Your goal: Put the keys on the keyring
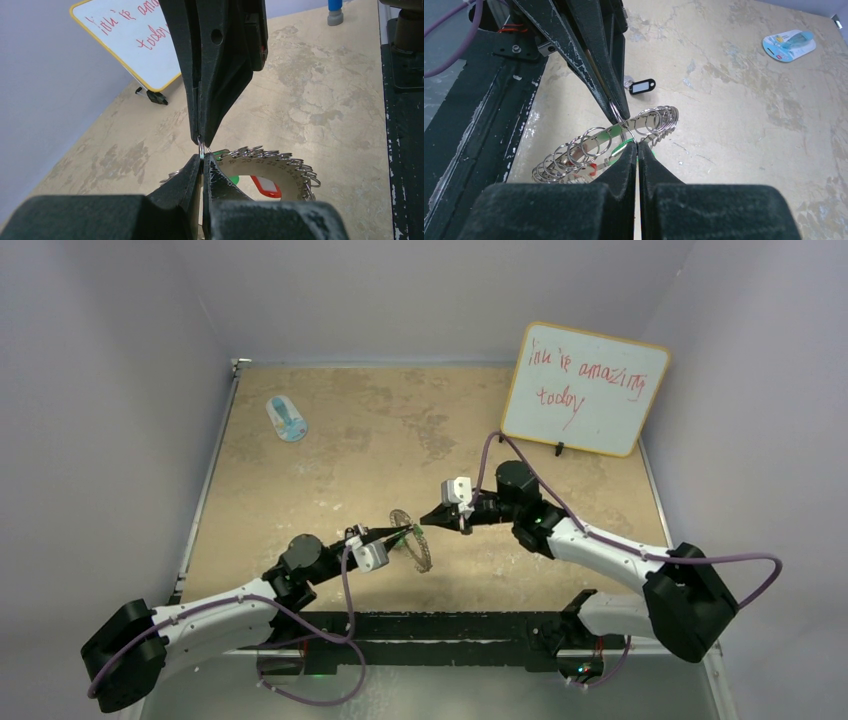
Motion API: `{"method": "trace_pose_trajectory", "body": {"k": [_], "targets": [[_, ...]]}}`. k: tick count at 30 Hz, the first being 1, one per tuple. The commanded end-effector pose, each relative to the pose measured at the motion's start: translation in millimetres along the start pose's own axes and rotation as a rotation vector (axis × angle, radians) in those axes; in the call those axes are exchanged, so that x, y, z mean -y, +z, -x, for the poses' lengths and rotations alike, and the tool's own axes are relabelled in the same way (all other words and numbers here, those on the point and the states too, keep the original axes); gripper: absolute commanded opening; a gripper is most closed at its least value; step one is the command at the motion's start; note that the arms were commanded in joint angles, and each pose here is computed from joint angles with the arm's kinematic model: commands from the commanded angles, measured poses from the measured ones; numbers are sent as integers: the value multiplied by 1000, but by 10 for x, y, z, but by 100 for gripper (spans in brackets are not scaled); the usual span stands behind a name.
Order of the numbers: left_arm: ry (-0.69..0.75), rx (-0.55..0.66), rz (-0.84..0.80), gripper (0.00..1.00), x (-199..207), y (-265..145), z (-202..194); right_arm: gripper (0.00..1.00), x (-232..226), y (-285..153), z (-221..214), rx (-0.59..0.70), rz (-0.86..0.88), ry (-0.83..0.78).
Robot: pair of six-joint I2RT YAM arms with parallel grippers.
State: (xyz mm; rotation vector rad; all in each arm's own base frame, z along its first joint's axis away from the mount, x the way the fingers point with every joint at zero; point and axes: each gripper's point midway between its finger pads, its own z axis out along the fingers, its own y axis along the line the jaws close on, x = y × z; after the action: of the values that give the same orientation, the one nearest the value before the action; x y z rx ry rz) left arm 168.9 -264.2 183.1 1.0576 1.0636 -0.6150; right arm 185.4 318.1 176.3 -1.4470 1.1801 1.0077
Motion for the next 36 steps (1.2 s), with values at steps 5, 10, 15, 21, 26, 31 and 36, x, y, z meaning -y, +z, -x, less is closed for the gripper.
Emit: {"method": "trace_pose_trajectory", "body": {"k": [5, 10, 15, 21, 26, 31, 36], "targets": [[14, 122, 18, 0, -90, 59, 351, 0, 62, 70, 21, 41, -64, -42], [14, 121, 20, 0, -94, 56, 349, 28, 43, 12, 14, 44, -100, -62], [14, 118, 15, 0, -84, 55, 343, 49, 31, -102, 136, 87, -154, -107], [15, 122, 10, 0, -78, 54, 357, 50, -8, -115, 309, 144, -133, -136], [16, 126, 6, 0, -71, 46, 372, 42, -63, -46, 392, 177, -59, -158], [20, 134, 3, 0, -68, 40, 395, 39, -86, 52, 345, 172, 9, -147], [20, 135, -8, 0, -46, 40, 390, 39, -91, 105, 354, 179, 46, -142]]}}
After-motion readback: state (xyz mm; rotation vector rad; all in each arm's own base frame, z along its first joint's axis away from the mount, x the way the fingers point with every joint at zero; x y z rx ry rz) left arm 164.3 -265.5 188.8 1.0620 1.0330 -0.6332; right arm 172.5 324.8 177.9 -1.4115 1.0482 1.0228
